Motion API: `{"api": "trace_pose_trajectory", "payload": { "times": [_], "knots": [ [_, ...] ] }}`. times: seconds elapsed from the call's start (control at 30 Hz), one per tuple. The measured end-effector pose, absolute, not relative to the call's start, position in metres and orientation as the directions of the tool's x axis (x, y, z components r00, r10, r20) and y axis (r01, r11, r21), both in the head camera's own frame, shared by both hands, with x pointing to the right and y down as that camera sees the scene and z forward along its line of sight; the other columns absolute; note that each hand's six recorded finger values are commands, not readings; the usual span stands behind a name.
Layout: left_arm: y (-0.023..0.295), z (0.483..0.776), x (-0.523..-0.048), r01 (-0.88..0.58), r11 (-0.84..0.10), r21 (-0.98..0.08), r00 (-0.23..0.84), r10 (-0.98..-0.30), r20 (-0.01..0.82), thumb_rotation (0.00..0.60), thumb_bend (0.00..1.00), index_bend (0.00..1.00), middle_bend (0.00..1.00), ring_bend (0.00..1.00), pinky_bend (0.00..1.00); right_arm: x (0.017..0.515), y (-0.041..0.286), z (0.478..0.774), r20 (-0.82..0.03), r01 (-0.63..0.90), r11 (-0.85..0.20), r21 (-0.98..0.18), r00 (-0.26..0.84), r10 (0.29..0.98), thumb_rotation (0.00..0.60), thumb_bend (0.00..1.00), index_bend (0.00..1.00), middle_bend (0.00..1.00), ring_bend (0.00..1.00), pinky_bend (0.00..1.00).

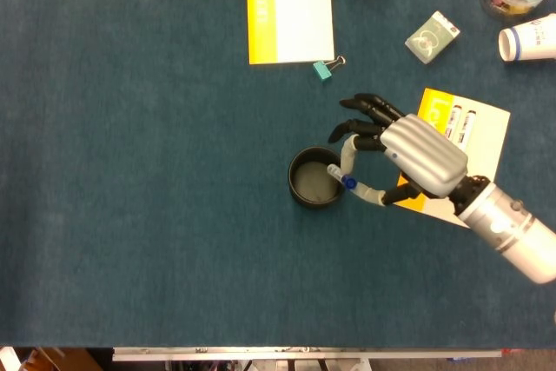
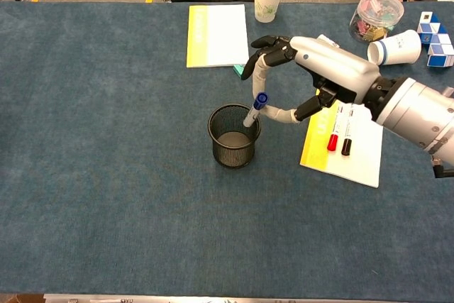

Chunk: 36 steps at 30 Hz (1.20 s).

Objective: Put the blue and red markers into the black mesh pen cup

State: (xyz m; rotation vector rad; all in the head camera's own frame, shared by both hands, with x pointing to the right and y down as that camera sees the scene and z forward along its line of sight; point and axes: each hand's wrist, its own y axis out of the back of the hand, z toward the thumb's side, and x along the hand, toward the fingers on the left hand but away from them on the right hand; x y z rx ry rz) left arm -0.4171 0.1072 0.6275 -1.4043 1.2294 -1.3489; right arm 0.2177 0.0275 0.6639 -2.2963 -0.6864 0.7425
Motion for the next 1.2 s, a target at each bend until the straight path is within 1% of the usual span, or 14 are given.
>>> {"api": "trace_pose_trajectory", "payload": {
  "times": [0.1,0.13,0.2,0.27,0.33,0.4,0.5,0.6,0.77,0.83,0.9,1.0,1.2],
  "knots": [
    [0.108,0.628,-0.418,-0.106,-0.191,-0.976,-0.051,-0.979,0.197,0.6,0.36,0.31,0.21,0.2,0.1,0.215,0.028,0.672,-0.343,0.248,-0.667,-0.703,0.703,0.623,0.6,0.32,0.59,0.34,0.07,0.0],
    [0.108,0.628,-0.418,-0.107,-0.19,-0.976,-0.052,-0.979,0.197,0.6,0.36,0.31,0.21,0.2,0.1,0.214,0.028,0.674,-0.347,0.24,-0.665,-0.707,0.702,0.622,0.6,0.31,0.57,0.33,0.07,0.0],
    [0.108,0.629,-0.419,-0.108,-0.192,-0.975,-0.053,-0.979,0.199,0.6,0.36,0.31,0.21,0.2,0.1,0.211,0.03,0.68,-0.359,0.221,-0.665,-0.714,0.699,0.618,0.6,0.31,0.5,0.32,0.06,0.0],
    [0.108,0.629,-0.419,-0.108,-0.194,-0.975,-0.053,-0.978,0.2,0.6,0.36,0.31,0.21,0.2,0.1,0.209,0.03,0.687,-0.372,0.209,-0.669,-0.713,0.697,0.614,0.6,0.31,0.39,0.3,0.05,0.0],
    [0.108,0.629,-0.419,-0.108,-0.192,-0.975,-0.053,-0.979,0.198,0.6,0.36,0.31,0.21,0.2,0.1,0.208,0.03,0.691,-0.38,0.206,-0.673,-0.71,0.693,0.613,0.6,0.3,0.31,0.28,0.04,0.0],
    [0.108,0.629,-0.419,-0.108,-0.19,-0.976,-0.053,-0.979,0.197,0.6,0.36,0.31,0.21,0.2,0.1,0.208,0.03,0.692,-0.38,0.21,-0.675,-0.708,0.691,0.614,0.6,0.28,0.24,0.27,0.03,0.0],
    [0.108,0.629,-0.42,-0.107,-0.192,-0.976,-0.055,-0.979,0.198,0.6,0.36,0.31,0.21,0.2,0.1,0.21,0.027,0.689,-0.372,0.217,-0.667,-0.712,0.69,0.621,0.6,0.26,0.2,0.26,0.03,0.0],
    [0.108,0.629,-0.419,-0.107,-0.191,-0.976,-0.051,-0.979,0.197,0.6,0.36,0.31,0.21,0.2,0.1,0.214,0.023,0.682,-0.35,0.221,-0.647,-0.73,0.692,0.631,0.6,0.26,0.22,0.26,0.03,0.0],
    [0.107,0.63,-0.418,-0.107,-0.194,-0.975,-0.049,-0.978,0.2,0.6,0.36,0.31,0.21,0.2,0.1,0.229,0.02,0.664,-0.284,0.212,-0.571,-0.793,0.701,0.655,0.6,0.26,0.38,0.29,0.03,0.0],
    [0.107,0.632,-0.417,-0.108,-0.198,-0.974,-0.047,-0.978,0.204,0.6,0.36,0.31,0.21,0.2,0.1,0.239,0.021,0.658,-0.272,0.187,-0.54,-0.821,0.703,0.657,0.6,0.26,0.44,0.3,0.03,0.0],
    [0.106,0.633,-0.416,-0.109,-0.199,-0.974,-0.045,-0.978,0.205,0.6,0.36,0.31,0.21,0.2,0.1,0.253,0.023,0.655,-0.277,0.137,-0.506,-0.852,0.701,0.657,0.6,0.26,0.47,0.3,0.03,0.0],
    [0.105,0.634,-0.415,-0.11,-0.202,-0.973,-0.04,-0.977,0.208,0.6,0.36,0.31,0.21,0.2,0.1,0.273,0.031,0.659,-0.31,0.048,-0.472,-0.881,0.693,0.65,0.6,0.26,0.5,0.31,0.03,0.0],
    [0.104,0.637,-0.411,-0.117,-0.207,-0.971,-0.032,-0.977,0.212,0.6,0.36,0.31,0.21,0.2,0.1,0.309,0.039,0.668,-0.356,-0.124,-0.375,-0.919,0.672,0.65,0.6,0.26,0.5,0.31,0.03,0.0]
  ]
}}
